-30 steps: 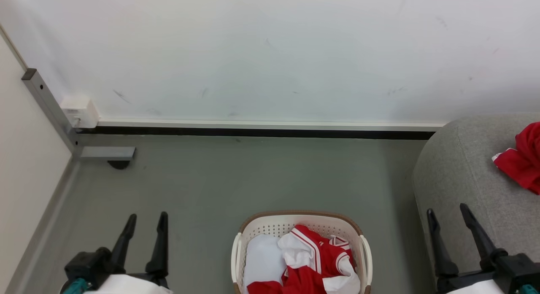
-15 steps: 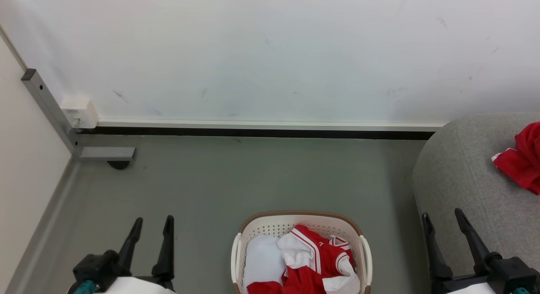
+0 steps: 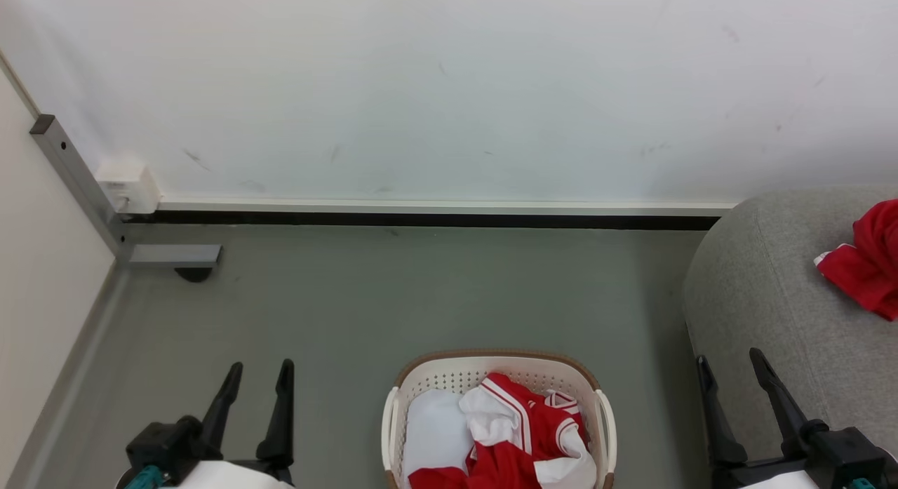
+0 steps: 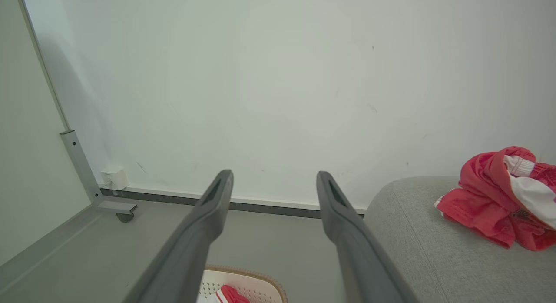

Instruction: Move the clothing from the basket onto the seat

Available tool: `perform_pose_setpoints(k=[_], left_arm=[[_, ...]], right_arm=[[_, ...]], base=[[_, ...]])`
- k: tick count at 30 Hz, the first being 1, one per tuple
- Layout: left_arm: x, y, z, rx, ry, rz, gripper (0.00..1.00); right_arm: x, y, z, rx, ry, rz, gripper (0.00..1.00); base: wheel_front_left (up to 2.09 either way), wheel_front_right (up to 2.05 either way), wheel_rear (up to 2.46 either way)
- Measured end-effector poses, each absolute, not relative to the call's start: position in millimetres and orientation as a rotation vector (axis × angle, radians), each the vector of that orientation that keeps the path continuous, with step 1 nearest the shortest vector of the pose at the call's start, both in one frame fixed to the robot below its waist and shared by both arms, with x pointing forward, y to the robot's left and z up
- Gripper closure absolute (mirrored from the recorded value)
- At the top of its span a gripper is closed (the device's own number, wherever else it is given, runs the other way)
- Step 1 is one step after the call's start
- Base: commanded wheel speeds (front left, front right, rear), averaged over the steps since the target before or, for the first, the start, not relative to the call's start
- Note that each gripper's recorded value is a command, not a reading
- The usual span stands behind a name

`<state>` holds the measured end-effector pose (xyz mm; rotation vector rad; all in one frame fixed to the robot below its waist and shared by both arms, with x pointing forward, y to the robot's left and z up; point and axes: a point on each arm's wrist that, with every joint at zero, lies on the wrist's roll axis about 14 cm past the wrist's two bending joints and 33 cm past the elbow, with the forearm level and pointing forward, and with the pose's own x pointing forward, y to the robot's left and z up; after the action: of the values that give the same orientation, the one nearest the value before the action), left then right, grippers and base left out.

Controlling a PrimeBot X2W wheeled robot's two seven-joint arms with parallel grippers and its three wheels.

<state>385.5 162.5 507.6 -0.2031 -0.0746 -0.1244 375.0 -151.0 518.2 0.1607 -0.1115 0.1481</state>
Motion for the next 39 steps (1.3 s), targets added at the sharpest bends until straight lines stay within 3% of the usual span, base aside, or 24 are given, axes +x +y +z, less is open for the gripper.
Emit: perform_pose_setpoints(k=[14,20,39], left_arm=[[415,135,515,-0.222,-0.089,-0.211,0.0],[437,106,506,-0.236,-0.055,-0.299,0.0],[500,7,393,-0.14,0.238,-0.638,0.0]], right_arm=[[394,-163,536,0.138,-0.165,0.13,0.0],[407,-195,549,0.156,-0.208,0.041,0.0],[436,-259,551,0.113,-0.255,-0.135,0.0]], base=[[0.0,0.0,0.0],[0.0,0.0,0.0],[0.0,0.0,0.0]])
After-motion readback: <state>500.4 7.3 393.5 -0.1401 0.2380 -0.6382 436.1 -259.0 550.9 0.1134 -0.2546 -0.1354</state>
